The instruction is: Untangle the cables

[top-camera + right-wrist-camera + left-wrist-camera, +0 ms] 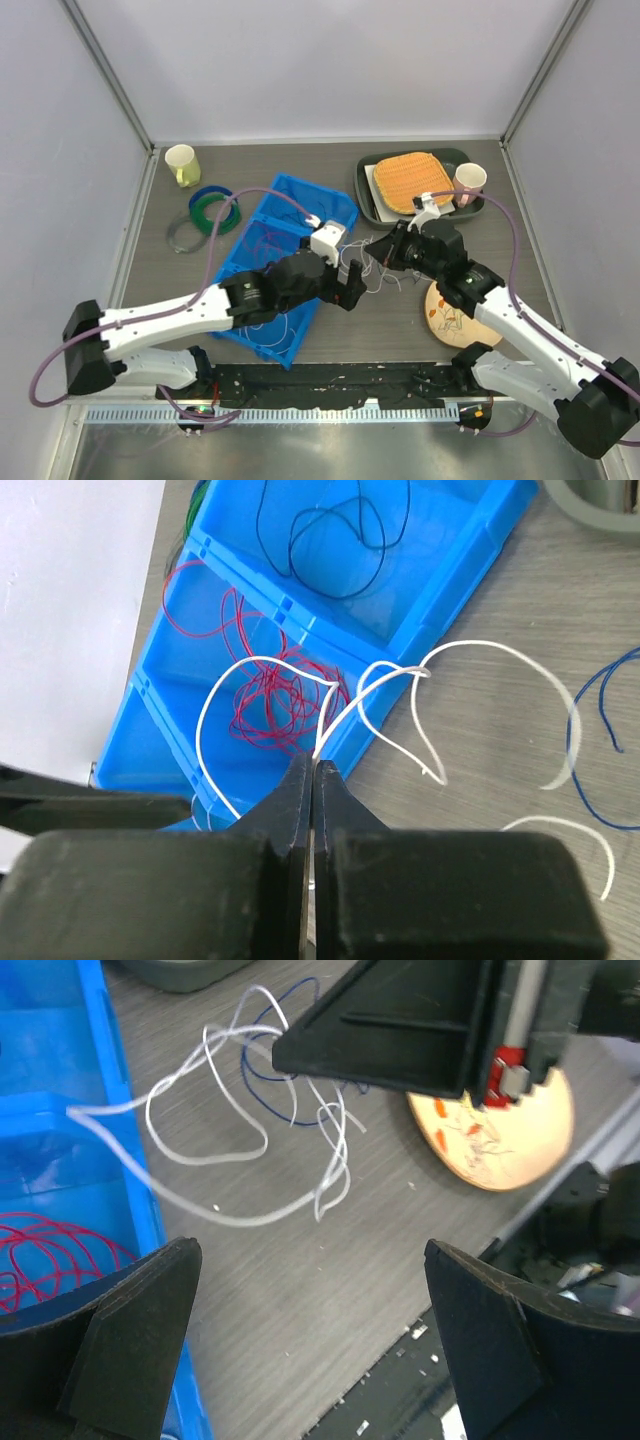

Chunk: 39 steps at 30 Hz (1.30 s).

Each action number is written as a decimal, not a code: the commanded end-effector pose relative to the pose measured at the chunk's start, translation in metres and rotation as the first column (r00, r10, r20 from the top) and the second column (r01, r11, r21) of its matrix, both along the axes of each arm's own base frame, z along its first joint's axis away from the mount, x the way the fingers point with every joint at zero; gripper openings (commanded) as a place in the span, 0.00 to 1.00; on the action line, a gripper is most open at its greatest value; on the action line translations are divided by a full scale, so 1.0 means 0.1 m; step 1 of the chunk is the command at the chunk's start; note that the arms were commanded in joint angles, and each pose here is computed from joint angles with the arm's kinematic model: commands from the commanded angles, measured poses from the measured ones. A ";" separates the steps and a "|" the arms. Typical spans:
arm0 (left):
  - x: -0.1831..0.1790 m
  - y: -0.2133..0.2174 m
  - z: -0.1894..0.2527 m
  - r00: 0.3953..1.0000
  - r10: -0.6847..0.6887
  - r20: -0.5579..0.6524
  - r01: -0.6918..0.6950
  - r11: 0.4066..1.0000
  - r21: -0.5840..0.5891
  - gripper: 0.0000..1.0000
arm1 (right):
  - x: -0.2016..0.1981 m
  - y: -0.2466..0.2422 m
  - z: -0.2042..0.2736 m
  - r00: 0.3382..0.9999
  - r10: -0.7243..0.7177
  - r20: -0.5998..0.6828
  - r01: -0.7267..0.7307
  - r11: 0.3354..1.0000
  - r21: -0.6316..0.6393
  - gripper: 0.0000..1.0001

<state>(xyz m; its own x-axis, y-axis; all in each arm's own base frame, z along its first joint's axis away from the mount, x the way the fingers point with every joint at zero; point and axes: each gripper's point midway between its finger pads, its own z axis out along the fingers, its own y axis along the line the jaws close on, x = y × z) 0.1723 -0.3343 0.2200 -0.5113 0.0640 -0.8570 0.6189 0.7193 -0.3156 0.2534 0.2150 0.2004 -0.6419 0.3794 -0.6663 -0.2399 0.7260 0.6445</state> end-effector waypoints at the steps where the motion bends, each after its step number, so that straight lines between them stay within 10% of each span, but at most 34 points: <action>1: 0.21 -0.26 -0.02 0.996 0.043 0.074 -0.046 0.998 0.048 0.98 | -0.08 0.14 0.12 0.995 0.098 -0.002 -0.098 0.995 0.009 0.01; 12: 0.27 -0.71 -0.28 0.996 -0.018 0.082 0.013 0.998 0.060 0.82 | -0.29 0.14 0.23 0.985 0.166 0.045 -0.168 0.985 0.048 0.01; 19: 0.23 -0.72 -0.29 0.997 -0.030 0.067 0.027 0.998 0.055 0.00 | -0.31 0.10 0.20 0.987 0.154 0.043 -0.156 0.987 0.044 0.01; 22: 0.26 -0.64 -0.22 0.997 0.008 0.079 -0.011 0.999 0.041 0.00 | -0.29 0.07 0.13 0.990 0.137 0.030 -0.138 0.990 0.019 0.07; 26: 0.32 -0.46 -0.11 0.992 0.099 0.079 -0.100 0.995 0.016 0.00 | -0.21 -0.03 0.02 0.996 0.083 0.027 -0.082 0.996 -0.039 0.47; 32: 0.32 -0.28 0.13 0.986 0.137 0.095 -0.134 0.990 -0.041 0.00 | -0.10 -0.24 -0.04 0.998 -0.035 0.055 0.040 0.995 -0.094 0.75; 39: 0.45 -0.06 0.60 0.982 0.156 0.107 -0.147 0.985 -0.086 0.00 | 0.05 -0.66 -0.08 0.955 -0.277 0.104 0.289 0.949 -0.127 0.90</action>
<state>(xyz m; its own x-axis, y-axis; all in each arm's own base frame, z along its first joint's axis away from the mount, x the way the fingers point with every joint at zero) 0.2035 -0.3542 0.2338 -0.4462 0.0049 -0.8949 0.5616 0.7802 -0.2757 0.2469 0.1763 0.1852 -0.5733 0.3678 -0.7322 -0.1700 0.8208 0.5454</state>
